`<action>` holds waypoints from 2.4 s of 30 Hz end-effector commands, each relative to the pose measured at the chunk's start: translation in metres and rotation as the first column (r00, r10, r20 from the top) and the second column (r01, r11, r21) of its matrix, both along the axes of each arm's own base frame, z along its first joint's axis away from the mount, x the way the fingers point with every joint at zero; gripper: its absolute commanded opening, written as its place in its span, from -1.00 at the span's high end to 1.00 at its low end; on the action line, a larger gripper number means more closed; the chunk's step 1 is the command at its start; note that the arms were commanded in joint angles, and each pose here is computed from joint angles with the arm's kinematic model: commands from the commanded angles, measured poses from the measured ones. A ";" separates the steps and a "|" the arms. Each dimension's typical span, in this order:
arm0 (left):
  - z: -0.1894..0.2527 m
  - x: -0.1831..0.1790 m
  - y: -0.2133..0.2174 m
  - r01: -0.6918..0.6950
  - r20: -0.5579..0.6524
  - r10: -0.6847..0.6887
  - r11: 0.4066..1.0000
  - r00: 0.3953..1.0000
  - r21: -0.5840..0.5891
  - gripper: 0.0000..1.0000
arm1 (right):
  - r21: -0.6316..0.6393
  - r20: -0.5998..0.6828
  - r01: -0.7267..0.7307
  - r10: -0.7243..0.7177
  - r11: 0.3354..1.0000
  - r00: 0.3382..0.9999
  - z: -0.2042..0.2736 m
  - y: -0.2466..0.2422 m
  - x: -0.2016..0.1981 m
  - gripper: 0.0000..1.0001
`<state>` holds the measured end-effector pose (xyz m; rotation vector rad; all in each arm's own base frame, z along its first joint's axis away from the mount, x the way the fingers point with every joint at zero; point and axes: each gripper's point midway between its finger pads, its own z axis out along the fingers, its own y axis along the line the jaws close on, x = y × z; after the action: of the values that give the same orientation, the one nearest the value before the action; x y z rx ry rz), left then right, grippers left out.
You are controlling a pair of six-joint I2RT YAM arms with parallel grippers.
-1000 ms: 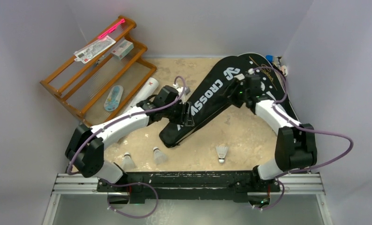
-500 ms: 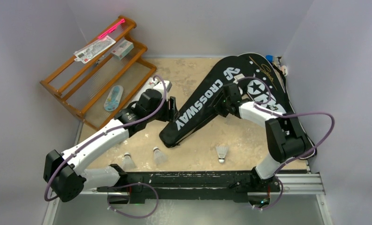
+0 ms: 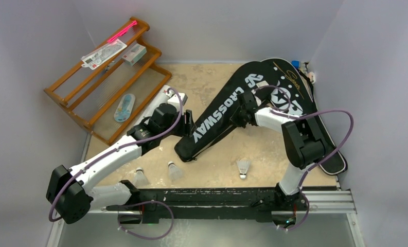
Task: Pack up the badminton gear
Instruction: Pick up the racket bag from the center of the board, then place the racket bag at the racket bag, then open the lid of the shuttle tube.
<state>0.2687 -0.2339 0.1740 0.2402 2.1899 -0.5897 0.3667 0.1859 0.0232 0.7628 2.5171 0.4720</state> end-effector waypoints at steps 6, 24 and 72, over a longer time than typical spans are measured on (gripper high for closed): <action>0.013 0.003 -0.008 0.011 0.043 -0.009 0.999 0.999 -0.052 -0.07 | -0.188 0.221 -0.030 0.072 0.982 0.973 0.122 -0.043 0.030 1.00; 0.020 -0.005 -0.019 0.058 0.024 -0.056 0.995 0.998 -0.083 -0.07 | -0.716 0.168 0.113 0.013 0.689 0.986 0.240 -0.250 0.040 0.99; -0.028 0.161 0.133 -0.200 0.011 0.226 0.835 0.974 0.512 -0.87 | -0.153 0.475 -0.468 0.480 0.870 0.738 0.179 -0.018 -0.054 -0.76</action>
<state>0.3999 -0.1308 0.1415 0.2296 2.3571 -0.0347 0.3181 0.1494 0.1857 -0.0122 2.2538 0.5739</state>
